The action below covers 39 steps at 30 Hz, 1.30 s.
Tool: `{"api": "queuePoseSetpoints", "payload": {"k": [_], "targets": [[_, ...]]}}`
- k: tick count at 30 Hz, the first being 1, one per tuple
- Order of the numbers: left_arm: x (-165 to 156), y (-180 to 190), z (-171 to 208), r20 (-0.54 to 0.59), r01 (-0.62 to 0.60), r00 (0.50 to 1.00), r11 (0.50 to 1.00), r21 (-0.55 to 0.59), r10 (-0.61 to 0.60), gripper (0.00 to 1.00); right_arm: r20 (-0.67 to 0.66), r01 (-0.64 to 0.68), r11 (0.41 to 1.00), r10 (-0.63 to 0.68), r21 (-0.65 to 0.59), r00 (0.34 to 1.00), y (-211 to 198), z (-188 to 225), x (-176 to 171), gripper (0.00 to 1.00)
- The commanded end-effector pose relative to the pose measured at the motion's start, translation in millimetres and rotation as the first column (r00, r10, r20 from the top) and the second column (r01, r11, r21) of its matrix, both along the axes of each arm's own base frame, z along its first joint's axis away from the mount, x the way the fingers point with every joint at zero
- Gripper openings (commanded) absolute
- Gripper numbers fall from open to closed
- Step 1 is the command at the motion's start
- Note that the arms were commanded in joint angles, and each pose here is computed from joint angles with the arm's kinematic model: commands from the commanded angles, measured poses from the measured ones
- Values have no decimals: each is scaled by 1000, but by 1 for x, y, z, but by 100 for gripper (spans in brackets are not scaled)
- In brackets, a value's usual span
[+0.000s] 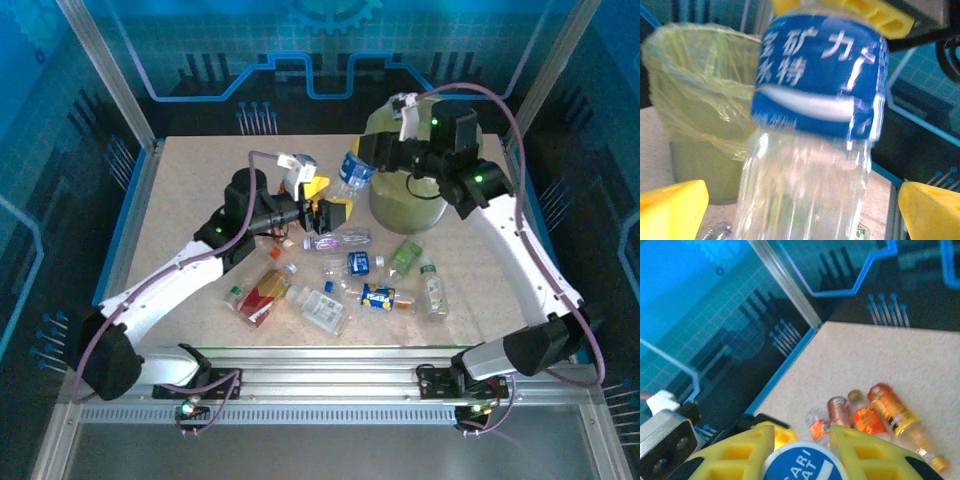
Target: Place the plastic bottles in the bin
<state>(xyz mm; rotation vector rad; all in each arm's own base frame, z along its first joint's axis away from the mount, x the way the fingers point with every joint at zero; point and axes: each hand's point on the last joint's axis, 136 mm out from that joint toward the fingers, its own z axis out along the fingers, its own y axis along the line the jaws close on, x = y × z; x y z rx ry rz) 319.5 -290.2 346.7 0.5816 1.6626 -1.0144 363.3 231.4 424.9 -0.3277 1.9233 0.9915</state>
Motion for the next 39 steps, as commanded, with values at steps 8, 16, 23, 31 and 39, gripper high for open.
{"api": "queuePoseSetpoints", "payload": {"k": [8,16,23,31,39], "targets": [[0,68,0,87,-347,934,938,-17,347,99,194,264,962,-247,-65,949,-68,69,32,0],[15,115,-27,29,-542,840,839,43,541,99,352,576,788,-487,-218,800,-130,78,70,0],[18,141,-41,-43,-610,791,792,21,610,99,390,681,632,-559,-371,732,-166,47,111,0],[17,164,-53,-101,-660,747,752,6,657,99,420,672,595,-525,-441,740,-159,34,108,0],[16,168,-54,-113,-659,747,752,1,655,99,430,657,578,-496,-484,754,-144,-7,112,0]]}}
